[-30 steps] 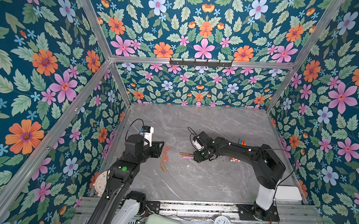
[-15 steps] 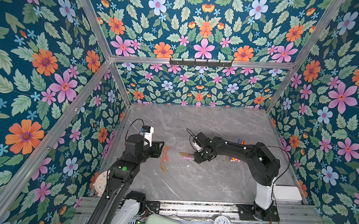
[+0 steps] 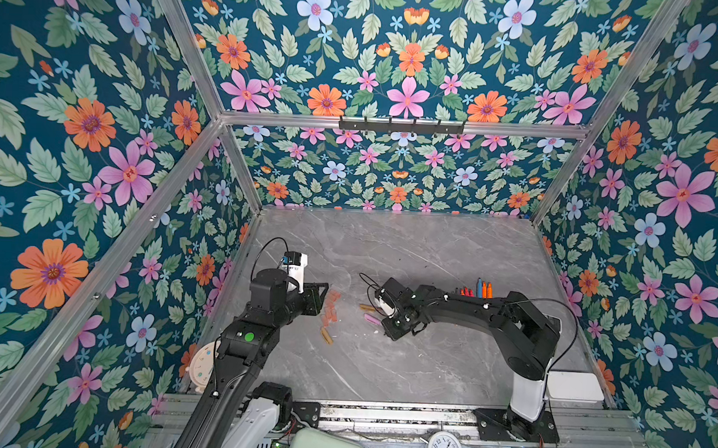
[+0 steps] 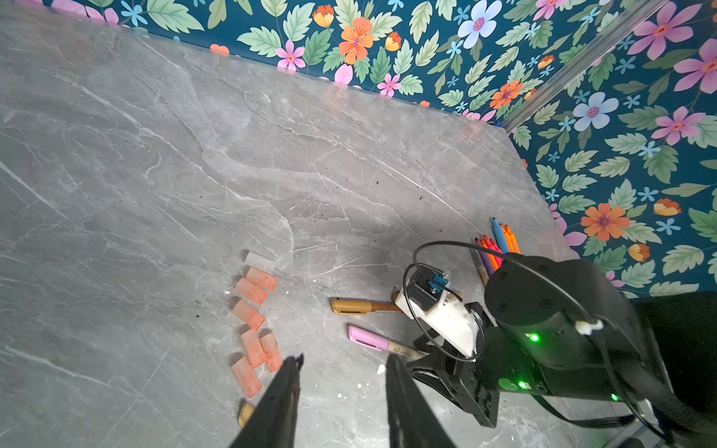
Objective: Open the pen caps
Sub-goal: 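Grasp the pink-capped cream pen's barrel with the right gripper, then raise the pen toward the left gripper while the left reaches for its pink cap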
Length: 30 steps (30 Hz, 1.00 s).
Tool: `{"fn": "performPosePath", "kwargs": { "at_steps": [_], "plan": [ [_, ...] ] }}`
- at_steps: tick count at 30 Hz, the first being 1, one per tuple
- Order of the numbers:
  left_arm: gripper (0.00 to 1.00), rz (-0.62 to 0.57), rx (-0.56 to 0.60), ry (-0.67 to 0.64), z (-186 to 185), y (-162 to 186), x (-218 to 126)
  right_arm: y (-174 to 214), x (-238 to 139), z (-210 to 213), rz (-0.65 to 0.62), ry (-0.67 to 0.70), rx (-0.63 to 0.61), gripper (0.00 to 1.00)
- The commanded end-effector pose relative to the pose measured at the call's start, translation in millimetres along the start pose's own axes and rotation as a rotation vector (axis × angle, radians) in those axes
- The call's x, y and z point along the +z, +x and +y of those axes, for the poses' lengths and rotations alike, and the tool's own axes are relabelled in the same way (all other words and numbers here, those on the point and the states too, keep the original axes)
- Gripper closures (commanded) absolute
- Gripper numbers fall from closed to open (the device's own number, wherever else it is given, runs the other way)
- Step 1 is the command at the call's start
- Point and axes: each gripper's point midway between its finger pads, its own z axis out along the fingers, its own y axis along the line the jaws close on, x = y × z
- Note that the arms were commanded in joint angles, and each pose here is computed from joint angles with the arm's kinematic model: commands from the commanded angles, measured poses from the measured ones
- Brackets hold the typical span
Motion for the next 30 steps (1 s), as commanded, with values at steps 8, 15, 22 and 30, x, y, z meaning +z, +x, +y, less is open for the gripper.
{"fn": "performPosePath", "kwargs": {
  "at_steps": [8, 15, 22, 30],
  "plan": [
    [0.61, -0.025, 0.001, 0.001, -1, -6, 0, 11, 8, -7, 0.052, 0.038, -0.017, 0.84],
    [0.61, -0.025, 0.000, 0.000, -1, -7, 0, 28, 15, -17, 0.111, 0.107, -0.065, 0.74],
    [0.61, -0.023, 0.001, -0.001, 0, -6, 1, 39, 6, -11, 0.118, 0.099, -0.103, 0.73],
    [0.61, -0.017, -0.001, -0.003, 1, -5, 2, 34, 2, -2, 0.094, 0.058, -0.092, 1.00]
  ]
}}
